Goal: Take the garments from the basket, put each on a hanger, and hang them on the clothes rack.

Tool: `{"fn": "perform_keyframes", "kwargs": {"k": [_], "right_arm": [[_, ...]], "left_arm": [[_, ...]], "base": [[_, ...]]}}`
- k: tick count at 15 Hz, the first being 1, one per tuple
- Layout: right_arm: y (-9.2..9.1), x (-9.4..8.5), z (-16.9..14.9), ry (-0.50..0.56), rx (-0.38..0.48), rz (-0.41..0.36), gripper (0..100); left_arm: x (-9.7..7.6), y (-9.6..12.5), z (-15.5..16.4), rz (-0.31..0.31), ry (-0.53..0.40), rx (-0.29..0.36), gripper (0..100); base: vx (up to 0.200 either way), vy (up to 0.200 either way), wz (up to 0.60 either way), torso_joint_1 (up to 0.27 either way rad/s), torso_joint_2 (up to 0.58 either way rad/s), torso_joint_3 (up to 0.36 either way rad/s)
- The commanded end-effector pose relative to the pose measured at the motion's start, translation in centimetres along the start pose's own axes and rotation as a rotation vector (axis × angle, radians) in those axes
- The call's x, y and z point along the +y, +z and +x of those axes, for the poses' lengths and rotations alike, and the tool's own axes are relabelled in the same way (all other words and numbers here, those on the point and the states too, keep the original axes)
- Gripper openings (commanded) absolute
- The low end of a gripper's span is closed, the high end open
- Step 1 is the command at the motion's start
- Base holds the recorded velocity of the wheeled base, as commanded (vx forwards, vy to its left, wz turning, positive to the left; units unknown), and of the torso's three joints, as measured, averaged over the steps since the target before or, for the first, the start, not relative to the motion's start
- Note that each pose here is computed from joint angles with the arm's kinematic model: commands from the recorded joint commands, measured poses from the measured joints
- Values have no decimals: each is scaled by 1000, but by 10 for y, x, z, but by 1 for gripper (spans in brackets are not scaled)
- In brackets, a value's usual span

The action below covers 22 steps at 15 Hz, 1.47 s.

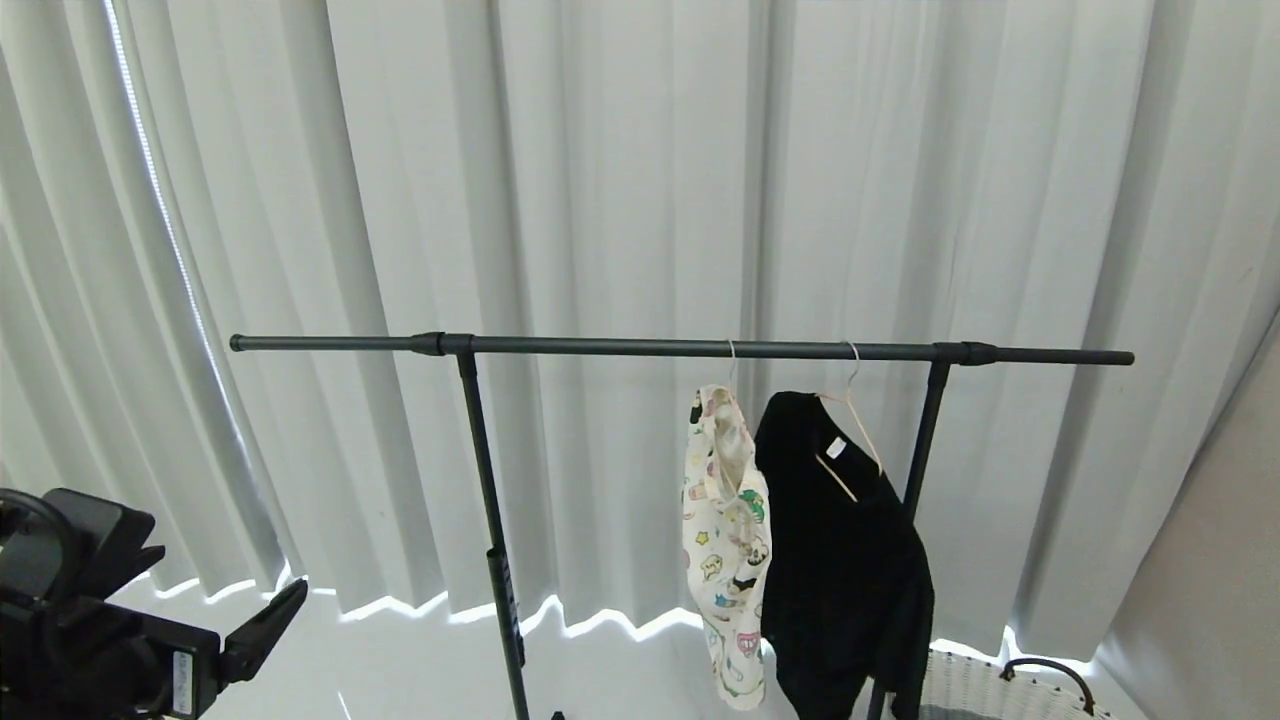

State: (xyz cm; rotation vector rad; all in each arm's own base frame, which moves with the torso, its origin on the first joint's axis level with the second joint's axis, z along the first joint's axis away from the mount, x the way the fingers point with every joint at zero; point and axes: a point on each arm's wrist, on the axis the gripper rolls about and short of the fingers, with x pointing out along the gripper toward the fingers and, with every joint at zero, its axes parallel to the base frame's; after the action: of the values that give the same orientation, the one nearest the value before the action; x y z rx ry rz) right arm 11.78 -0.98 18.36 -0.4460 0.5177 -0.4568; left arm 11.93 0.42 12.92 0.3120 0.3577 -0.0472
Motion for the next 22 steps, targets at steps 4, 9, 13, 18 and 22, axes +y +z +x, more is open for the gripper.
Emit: {"fn": "perform_keyframes", "kwargs": {"k": [4,9,13,18,22], "right_arm": [[-61,-5,-34,-68,-42,57,100],[-120,1,-60,-173,-99,141,100],[-153,11,-70,-130,-303,307,100],[-154,11,-70,-134,-303,380,100],[-149,14,-71,90,-418,386,100]], "left_arm": [[-10,-30,-38,-1,66,-30,100],[-24,-67,-89,-6,102,-109,100],[-28,-90,-112,-65,322,-195,100],[-29,-91,-111,-187,321,-205,100],[-30,-92,-112,-193,203,-288,100]], "base": [[-200,0,0,2,4,1],[-40,0,0,1,0,1],[0,0,0,0,0,0],[0,0,0,0,0,0],[0,0,0,0,0,0]]}}
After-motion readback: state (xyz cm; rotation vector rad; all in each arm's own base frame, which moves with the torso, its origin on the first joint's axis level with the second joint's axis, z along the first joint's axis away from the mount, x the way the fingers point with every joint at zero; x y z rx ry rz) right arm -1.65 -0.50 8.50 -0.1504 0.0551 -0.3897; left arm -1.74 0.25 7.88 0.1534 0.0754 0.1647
